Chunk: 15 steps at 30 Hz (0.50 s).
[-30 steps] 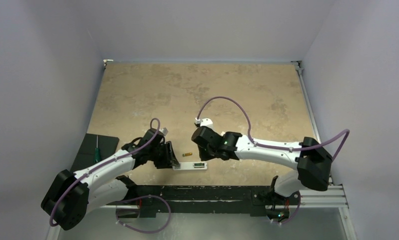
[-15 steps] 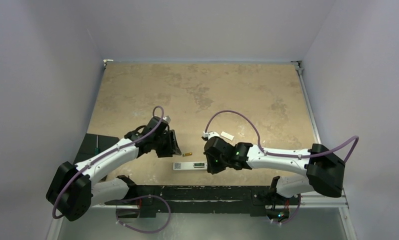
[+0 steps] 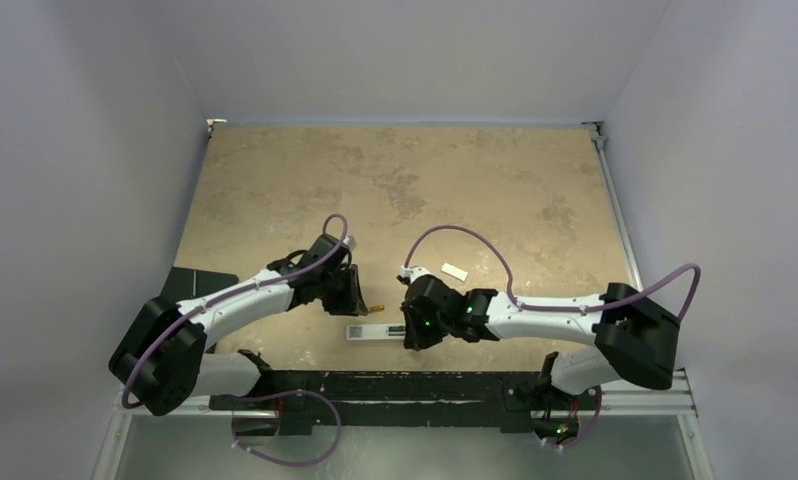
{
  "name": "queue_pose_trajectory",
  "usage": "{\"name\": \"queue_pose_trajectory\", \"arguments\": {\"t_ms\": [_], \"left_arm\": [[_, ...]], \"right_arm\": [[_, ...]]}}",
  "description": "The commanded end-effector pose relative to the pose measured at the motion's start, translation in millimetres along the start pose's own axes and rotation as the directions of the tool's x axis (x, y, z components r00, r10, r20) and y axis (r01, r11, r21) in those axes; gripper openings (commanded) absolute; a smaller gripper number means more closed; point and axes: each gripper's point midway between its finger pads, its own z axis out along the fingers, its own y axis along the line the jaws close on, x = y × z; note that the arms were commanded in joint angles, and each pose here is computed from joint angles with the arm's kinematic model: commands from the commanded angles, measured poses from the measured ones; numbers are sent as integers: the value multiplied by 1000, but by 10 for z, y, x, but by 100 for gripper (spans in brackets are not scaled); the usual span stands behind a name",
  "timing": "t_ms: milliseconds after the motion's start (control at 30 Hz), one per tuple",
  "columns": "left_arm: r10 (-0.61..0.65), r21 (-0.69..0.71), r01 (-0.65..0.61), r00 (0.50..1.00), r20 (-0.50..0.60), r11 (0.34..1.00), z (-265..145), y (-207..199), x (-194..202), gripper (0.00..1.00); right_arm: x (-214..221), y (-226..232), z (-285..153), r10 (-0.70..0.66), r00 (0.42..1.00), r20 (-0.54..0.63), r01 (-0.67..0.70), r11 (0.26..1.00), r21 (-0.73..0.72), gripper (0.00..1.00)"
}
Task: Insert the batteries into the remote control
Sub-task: Adjust the remote control at the center of the board.
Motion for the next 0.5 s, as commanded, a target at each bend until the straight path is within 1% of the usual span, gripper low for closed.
{"name": "queue_pose_trajectory", "arguments": {"t_ms": [0, 100, 200, 300, 400, 467], "left_arm": [[36, 42, -36, 999, 14, 998, 73, -53, -9, 21], [30, 44, -29, 1000, -6, 999, 118, -15, 75, 16], [27, 52, -26, 999, -17, 998, 128, 4, 141, 14], [36, 45, -35, 999, -30, 998, 135, 49, 202, 9], [41, 41, -39, 998, -48, 998, 146, 87, 268, 7], [45, 41, -42, 997, -60, 998, 151, 100, 311, 3]], "right_arm": [[-29, 45, 86, 17, 1000, 13, -16, 1000, -20, 0], [-17, 12, 121, 21, 1000, 9, -21, 1000, -3, 0], [-17, -12, 134, 30, 999, 12, -30, 1000, 10, 0], [-43, -59, 151, 37, 999, 27, -38, 998, 40, 0], [-80, -88, 162, 40, 998, 38, -42, 997, 66, 0], [-105, -111, 166, 40, 998, 46, -44, 995, 85, 0]]}}
